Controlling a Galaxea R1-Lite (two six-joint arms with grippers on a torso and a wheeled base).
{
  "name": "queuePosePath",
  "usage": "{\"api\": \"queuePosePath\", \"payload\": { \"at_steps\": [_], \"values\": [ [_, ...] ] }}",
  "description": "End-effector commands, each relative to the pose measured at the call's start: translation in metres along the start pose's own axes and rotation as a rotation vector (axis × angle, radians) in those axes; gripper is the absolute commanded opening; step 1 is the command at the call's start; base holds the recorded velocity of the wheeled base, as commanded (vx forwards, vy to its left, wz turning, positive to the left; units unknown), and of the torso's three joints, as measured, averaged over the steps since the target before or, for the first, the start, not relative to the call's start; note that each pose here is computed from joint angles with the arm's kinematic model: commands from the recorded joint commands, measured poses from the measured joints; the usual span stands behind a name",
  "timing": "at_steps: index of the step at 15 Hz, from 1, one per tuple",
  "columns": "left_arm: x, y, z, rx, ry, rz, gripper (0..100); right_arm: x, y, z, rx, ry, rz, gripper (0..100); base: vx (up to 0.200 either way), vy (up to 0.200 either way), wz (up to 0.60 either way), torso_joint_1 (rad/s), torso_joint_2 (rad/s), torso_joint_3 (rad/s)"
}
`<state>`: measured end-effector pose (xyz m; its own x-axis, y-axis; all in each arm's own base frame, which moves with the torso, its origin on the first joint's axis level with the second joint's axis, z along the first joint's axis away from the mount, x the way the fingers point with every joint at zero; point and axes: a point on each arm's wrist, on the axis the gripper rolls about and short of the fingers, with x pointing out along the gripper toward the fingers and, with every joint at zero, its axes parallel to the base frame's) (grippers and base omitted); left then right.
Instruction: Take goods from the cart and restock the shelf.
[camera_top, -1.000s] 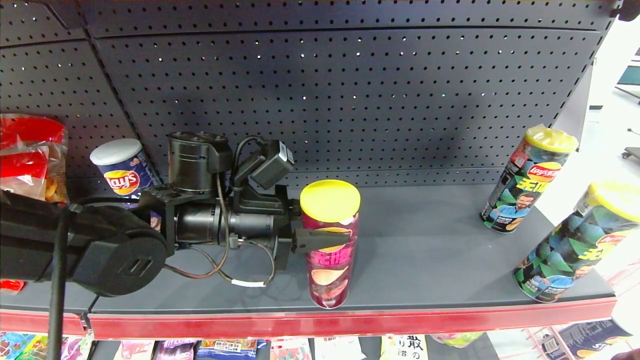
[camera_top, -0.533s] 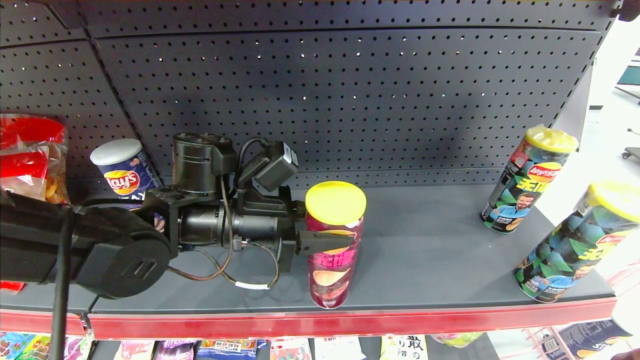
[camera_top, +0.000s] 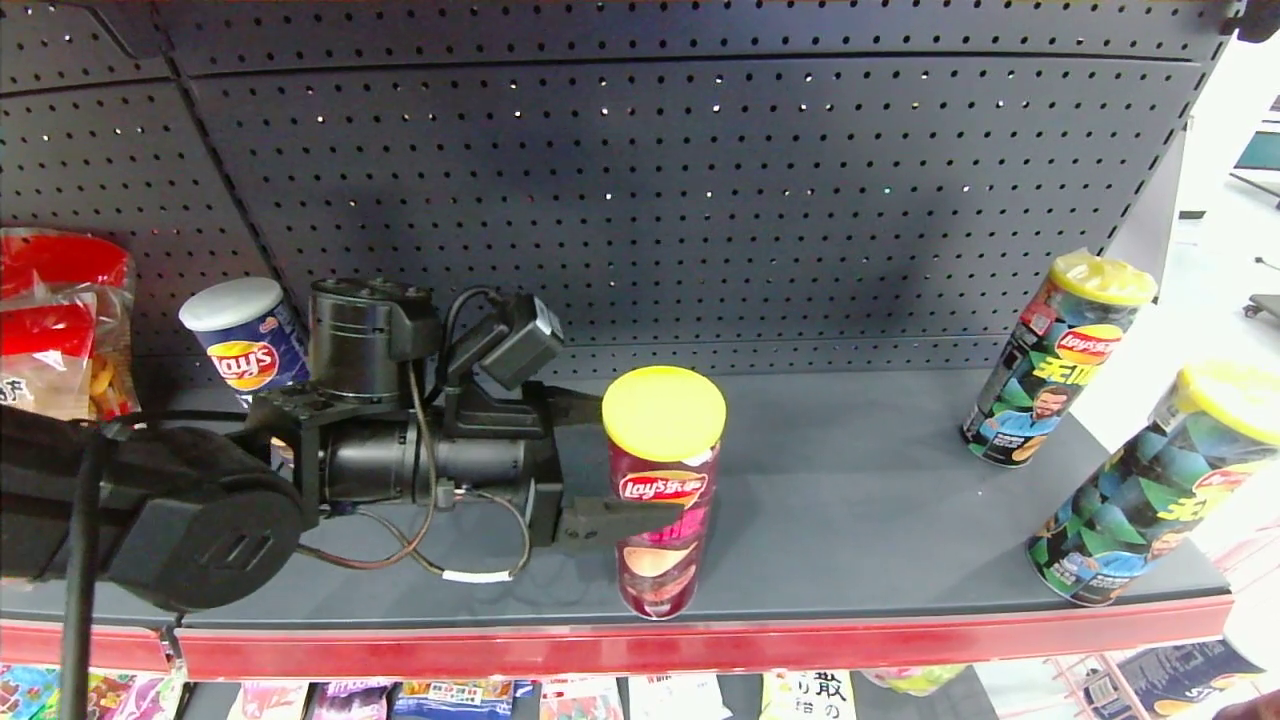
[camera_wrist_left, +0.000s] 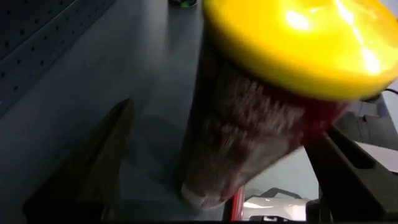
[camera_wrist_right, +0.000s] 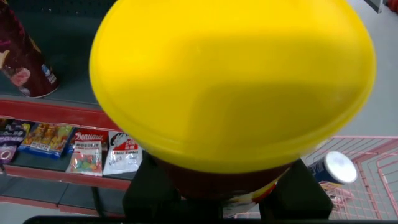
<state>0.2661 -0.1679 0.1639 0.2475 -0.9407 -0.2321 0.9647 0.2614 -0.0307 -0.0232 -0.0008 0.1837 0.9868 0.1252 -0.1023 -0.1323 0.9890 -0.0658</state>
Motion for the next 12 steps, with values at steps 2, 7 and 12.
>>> {"api": "queuePosePath", "payload": {
  "at_steps": [2, 7, 12],
  "values": [
    [-0.045, -0.007, -0.004, -0.019, -0.004, 0.101, 100, 0.016, -0.001, 0.018, -0.002, 0.055, 0.097, 0, 0.0, 0.0, 0.0, 0.0, 0.0, 0.0],
    [-0.095, -0.047, -0.025, -0.055, 0.026, 0.222, 100, 0.049, 0.004, 0.053, -0.029, 0.119, 0.371, 0, 0.0, 0.0, 0.0, 0.0, 0.0, 0.0],
    [-0.109, -0.068, -0.028, -0.037, 0.013, 0.247, 100, 0.137, 0.036, 0.093, -0.061, 0.119, 0.534, 0, 0.0, 0.0, 0.0, 0.0, 0.0, 0.0]
  ]
}}
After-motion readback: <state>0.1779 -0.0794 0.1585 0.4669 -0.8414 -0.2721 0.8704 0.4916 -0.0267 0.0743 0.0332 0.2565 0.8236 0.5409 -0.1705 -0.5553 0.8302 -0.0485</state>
